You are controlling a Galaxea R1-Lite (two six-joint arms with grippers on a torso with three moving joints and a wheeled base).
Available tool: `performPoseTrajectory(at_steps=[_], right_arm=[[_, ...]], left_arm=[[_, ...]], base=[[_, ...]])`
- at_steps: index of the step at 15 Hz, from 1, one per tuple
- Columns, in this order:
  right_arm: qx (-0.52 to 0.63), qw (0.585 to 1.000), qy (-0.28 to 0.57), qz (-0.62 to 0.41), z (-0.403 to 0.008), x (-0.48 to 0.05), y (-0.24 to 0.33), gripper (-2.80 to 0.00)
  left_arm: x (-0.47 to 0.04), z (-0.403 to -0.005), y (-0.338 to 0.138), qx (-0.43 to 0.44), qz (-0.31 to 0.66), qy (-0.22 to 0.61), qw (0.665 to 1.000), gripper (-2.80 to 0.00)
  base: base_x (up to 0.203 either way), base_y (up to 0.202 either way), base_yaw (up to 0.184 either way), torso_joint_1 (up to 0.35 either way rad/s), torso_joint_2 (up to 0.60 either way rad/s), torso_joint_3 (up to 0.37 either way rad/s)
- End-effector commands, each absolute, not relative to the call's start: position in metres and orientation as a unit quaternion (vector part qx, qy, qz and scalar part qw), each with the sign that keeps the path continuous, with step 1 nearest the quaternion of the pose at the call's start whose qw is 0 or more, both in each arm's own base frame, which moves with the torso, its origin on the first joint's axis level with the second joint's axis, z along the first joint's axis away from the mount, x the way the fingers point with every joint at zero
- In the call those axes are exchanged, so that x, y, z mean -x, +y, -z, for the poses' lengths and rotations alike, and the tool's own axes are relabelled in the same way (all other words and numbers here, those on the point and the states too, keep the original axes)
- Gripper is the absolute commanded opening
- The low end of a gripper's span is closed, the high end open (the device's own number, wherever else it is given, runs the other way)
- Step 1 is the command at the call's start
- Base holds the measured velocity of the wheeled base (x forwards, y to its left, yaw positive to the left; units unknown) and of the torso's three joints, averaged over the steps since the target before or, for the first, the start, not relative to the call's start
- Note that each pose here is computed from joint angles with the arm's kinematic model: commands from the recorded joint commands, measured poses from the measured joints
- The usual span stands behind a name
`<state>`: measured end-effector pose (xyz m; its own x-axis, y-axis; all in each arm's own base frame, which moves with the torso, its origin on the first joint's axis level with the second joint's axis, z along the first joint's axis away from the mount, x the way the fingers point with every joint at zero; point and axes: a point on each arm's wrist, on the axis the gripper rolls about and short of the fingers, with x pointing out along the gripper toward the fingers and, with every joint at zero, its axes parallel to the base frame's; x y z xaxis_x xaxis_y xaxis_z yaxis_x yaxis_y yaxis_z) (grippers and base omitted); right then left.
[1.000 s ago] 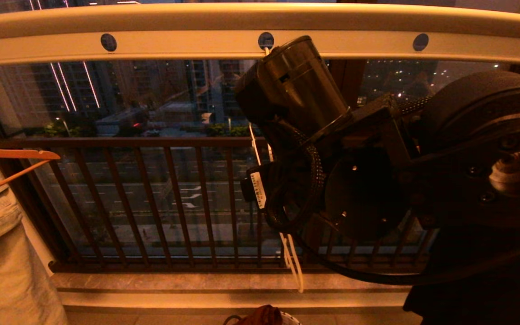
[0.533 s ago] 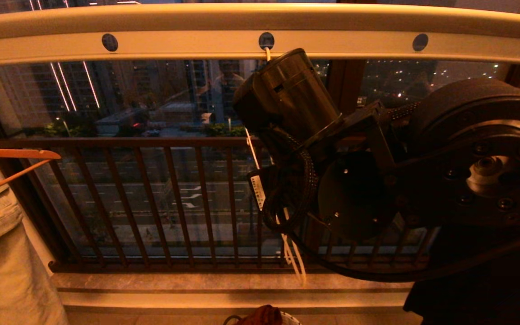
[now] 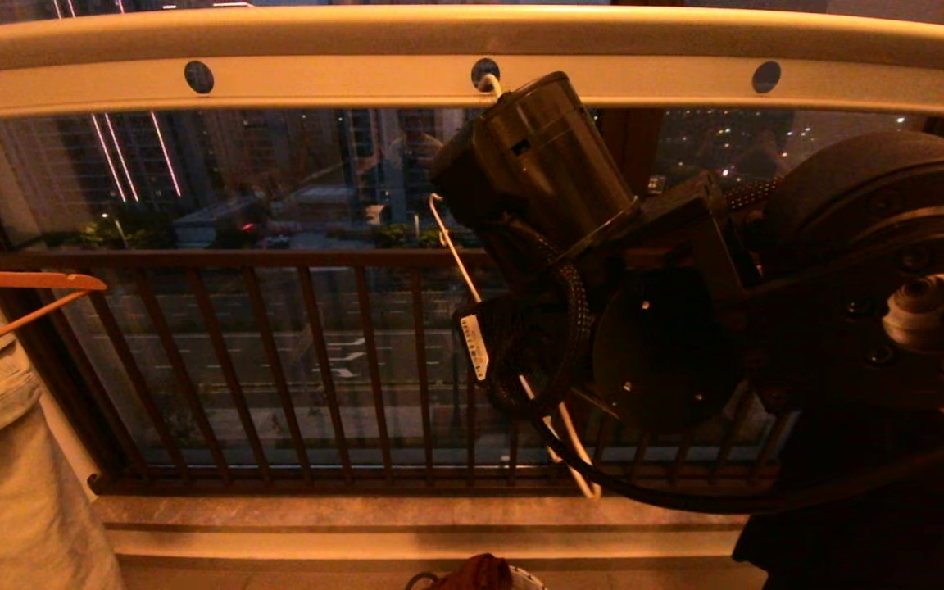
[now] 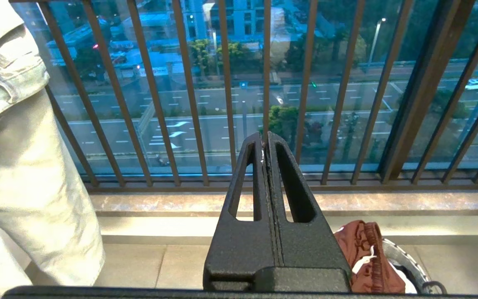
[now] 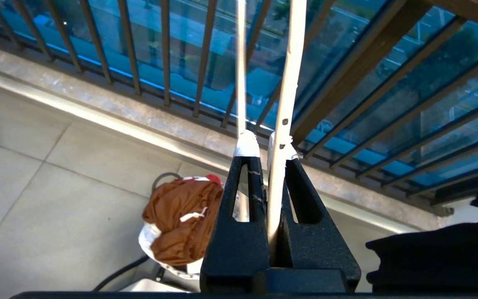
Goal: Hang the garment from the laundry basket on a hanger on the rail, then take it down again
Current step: Pick up the clothes rack on the clothesline
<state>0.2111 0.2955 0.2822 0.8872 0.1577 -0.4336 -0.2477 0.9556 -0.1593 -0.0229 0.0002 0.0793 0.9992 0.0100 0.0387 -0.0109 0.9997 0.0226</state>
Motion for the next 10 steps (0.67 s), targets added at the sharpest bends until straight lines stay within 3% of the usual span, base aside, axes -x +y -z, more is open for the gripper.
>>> performPoseTrajectory(at_steps=[1,10], right_arm=[[0.104,0.966,0.212,-0.103,-0.285,-0.209,0.292,-2.80],[0.110,0.968,0.199,-0.107,-0.294,-0.193,0.288,-2.80]], left_arm=[[0.022,-0.076,0.000,-0.011,-0.006,-0.014,1.000,-2.80],[0.022,-0.076,0.000,-0.011,-0.005,-0.014,1.000,-2.80]], base=[[0.000,0.000,0.000,0.000,0.00,0.000],[0.000,0.000,0.000,0.000,0.00,0.000]])
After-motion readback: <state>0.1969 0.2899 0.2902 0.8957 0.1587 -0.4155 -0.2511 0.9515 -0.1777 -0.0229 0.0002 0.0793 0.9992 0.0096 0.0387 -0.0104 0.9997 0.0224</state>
